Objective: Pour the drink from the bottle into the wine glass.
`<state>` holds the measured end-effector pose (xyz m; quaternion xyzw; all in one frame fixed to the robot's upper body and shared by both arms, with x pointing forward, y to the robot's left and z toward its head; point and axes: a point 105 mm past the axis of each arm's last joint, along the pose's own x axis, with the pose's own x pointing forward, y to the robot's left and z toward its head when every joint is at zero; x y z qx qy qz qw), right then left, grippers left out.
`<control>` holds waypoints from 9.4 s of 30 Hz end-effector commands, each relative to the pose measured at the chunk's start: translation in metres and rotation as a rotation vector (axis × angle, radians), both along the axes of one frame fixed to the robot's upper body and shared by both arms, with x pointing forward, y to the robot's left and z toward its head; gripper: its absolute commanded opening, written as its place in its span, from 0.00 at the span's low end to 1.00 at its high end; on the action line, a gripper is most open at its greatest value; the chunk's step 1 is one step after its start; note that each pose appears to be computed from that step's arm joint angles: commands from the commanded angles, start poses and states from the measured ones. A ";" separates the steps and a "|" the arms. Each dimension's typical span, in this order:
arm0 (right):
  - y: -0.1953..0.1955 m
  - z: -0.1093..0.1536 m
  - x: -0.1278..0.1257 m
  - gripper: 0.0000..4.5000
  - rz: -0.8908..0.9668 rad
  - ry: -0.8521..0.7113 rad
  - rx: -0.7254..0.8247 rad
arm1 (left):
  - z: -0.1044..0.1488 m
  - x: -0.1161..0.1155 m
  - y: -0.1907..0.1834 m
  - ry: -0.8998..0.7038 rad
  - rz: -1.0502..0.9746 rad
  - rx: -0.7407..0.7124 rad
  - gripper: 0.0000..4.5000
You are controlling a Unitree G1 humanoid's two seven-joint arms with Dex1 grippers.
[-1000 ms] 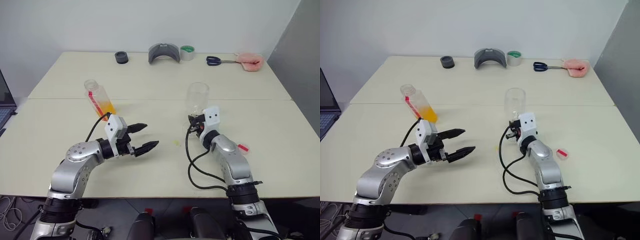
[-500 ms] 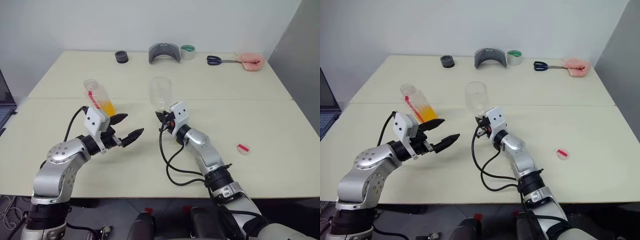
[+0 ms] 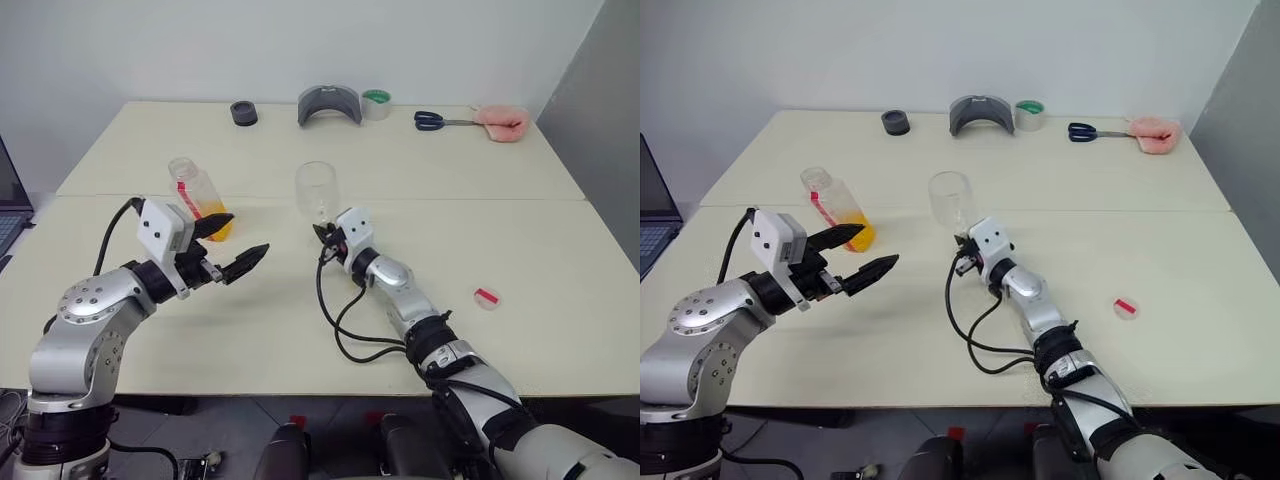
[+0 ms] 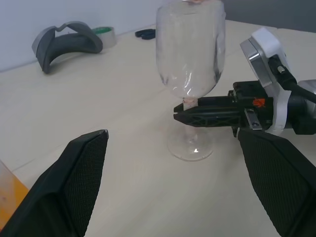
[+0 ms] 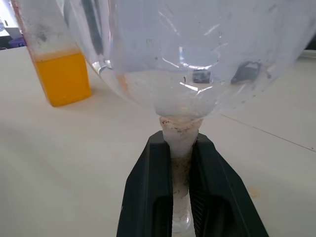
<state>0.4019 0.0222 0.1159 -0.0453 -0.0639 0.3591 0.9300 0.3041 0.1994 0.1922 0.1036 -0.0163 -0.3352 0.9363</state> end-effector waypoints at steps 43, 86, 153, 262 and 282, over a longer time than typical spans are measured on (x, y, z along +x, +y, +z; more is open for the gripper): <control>-0.057 -0.024 -0.051 0.99 0.105 0.081 -0.147 | -0.022 0.006 0.004 -0.015 0.181 -0.060 1.00; -0.056 0.065 -0.151 0.99 0.476 0.031 -0.138 | -0.033 0.069 0.089 -0.066 0.445 -0.016 1.00; -0.083 0.103 -0.110 1.00 0.170 -0.190 -0.071 | 0.072 0.119 -0.046 -0.559 0.069 0.377 0.38; -0.094 0.093 -0.107 1.00 0.179 -0.195 -0.007 | 0.128 0.127 -0.039 -1.205 0.195 1.060 0.38; -0.088 0.091 -0.109 1.00 0.197 -0.190 0.004 | 0.128 0.126 -0.038 -1.227 0.194 1.084 0.38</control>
